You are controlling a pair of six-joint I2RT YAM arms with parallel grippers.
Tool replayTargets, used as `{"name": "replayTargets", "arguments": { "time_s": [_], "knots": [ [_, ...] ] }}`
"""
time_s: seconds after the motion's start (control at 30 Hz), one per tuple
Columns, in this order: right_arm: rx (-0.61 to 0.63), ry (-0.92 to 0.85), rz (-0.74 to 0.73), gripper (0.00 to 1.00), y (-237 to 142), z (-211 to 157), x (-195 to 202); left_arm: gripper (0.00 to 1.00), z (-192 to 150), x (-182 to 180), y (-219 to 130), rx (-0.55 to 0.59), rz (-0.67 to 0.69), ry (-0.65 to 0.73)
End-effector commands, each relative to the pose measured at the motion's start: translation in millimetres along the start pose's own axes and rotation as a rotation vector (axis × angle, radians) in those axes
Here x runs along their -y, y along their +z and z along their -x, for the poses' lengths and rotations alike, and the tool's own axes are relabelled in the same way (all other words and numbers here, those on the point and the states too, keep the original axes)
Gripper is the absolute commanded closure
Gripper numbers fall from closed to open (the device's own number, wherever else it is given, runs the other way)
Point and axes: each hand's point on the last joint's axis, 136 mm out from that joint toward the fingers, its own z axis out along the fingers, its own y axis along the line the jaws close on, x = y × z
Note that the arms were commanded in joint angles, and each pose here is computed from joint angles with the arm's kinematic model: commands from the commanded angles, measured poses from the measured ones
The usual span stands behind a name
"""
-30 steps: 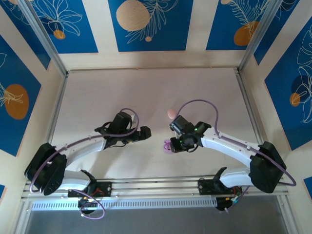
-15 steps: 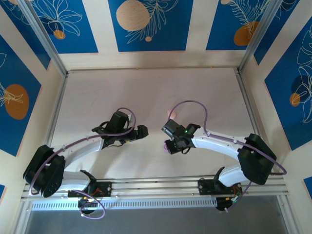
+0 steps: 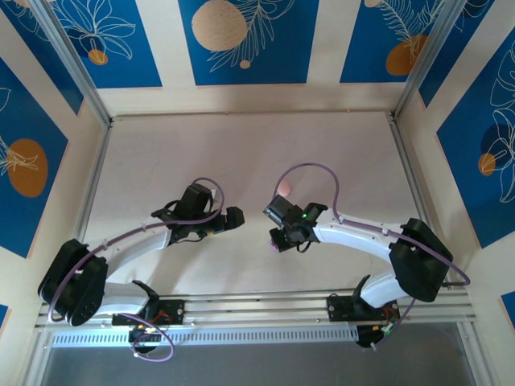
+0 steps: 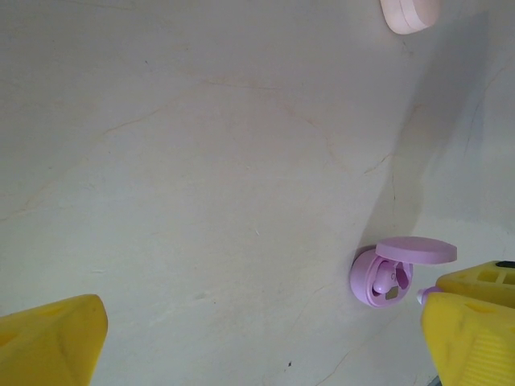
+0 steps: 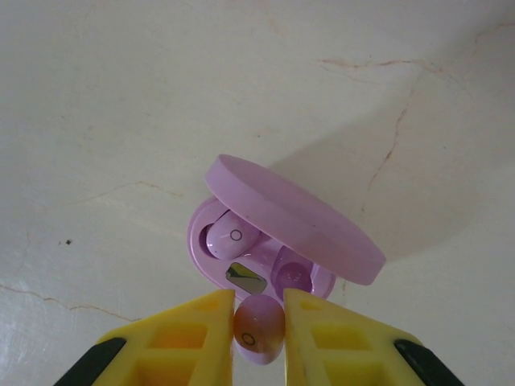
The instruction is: Insert the wireless bluetooth earbuds into the charging case
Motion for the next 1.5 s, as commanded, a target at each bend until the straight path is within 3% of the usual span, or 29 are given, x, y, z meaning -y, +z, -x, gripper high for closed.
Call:
{"name": "replayTargets", "arguments": {
  "time_s": [0.0, 1.47],
  "knots": [
    [0.015, -0.019, -0.012, 0.79, 0, 6, -2, 0.0, -2, -4, -5, -0.001, 0.005, 0.004],
    [-0.019, -0.035, -0.054, 0.79, 13, 1, 4, 0.0, 0, -2, -10, 0.011, 0.002, 0.004]
  ]
}}
